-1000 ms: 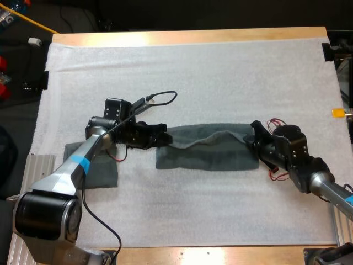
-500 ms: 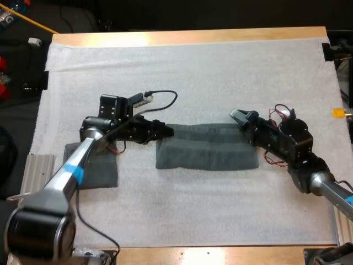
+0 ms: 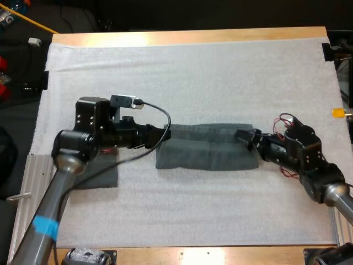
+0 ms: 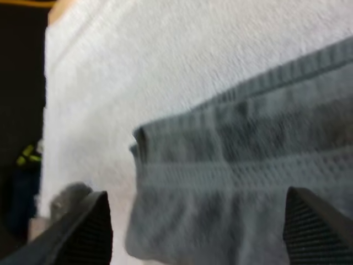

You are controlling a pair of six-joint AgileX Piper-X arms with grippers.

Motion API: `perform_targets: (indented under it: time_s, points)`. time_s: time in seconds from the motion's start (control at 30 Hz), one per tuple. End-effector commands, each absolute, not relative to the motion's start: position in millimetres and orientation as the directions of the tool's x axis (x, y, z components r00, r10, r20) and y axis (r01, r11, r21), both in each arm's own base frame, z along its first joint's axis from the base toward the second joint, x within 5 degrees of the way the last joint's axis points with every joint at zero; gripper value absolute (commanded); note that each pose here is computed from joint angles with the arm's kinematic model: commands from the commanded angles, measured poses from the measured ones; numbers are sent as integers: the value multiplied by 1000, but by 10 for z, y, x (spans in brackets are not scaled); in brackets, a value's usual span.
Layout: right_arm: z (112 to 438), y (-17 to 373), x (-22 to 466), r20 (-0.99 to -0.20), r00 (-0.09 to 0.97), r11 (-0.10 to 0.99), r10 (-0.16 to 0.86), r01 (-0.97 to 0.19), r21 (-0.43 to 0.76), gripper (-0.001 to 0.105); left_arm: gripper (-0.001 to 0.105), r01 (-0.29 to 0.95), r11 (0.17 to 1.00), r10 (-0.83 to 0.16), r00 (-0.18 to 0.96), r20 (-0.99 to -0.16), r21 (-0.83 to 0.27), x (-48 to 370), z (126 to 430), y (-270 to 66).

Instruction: Pick towel from pile, fold and stack

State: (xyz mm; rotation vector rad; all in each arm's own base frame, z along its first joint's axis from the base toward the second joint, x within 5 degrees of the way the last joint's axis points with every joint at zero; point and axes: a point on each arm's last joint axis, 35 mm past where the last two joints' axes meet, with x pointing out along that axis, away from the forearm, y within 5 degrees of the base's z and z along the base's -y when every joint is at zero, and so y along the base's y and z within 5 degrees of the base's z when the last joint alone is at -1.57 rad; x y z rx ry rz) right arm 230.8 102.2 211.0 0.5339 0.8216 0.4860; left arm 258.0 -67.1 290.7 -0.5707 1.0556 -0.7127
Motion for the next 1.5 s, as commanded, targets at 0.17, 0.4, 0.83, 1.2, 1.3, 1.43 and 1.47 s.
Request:
perform_targets:
  time_s: [0.17, 0.4, 0.83, 1.2, 1.3, 1.43, 1.47]
  points:
    - [2223, 909, 2111, -624, 580, 837, 523, -210, 506, 64, 68, 275, 658, -750, 330, -574, -701, 2270, 3166, -612]
    - [2261, 828, 1949, -691, 557, 882, 460, -197, 429, 64, 68, 294, 722, -688, 393, -609, -626, 1889, 3391, -525]
    - [2447, 697, 2077, -800, 541, 963, 261, -199, 181, 64, 68, 304, 722, -688, 405, -602, -622, 1436, 3568, -451]
    - [2000, 470, 2392, -827, 369, 902, 424, -255, 348, 64, 68, 267, 728, -683, 369, -631, -632, 1350, 3540, -437]
    - [1880, 502, 2468, -817, 340, 880, 466, -276, 387, 64, 68, 259, 729, -681, 361, -637, -633, 1340, 3532, -436]
    - [1684, 540, 2569, -800, 294, 848, 524, -271, 455, 64, 67, 251, 730, -680, 353, -642, -635, 1330, 3525, -434]
    - [1661, 543, 2580, -799, 290, 846, 527, -268, 461, 64, 67, 251, 730, -680, 353, -642, -635, 1330, 3525, -434]
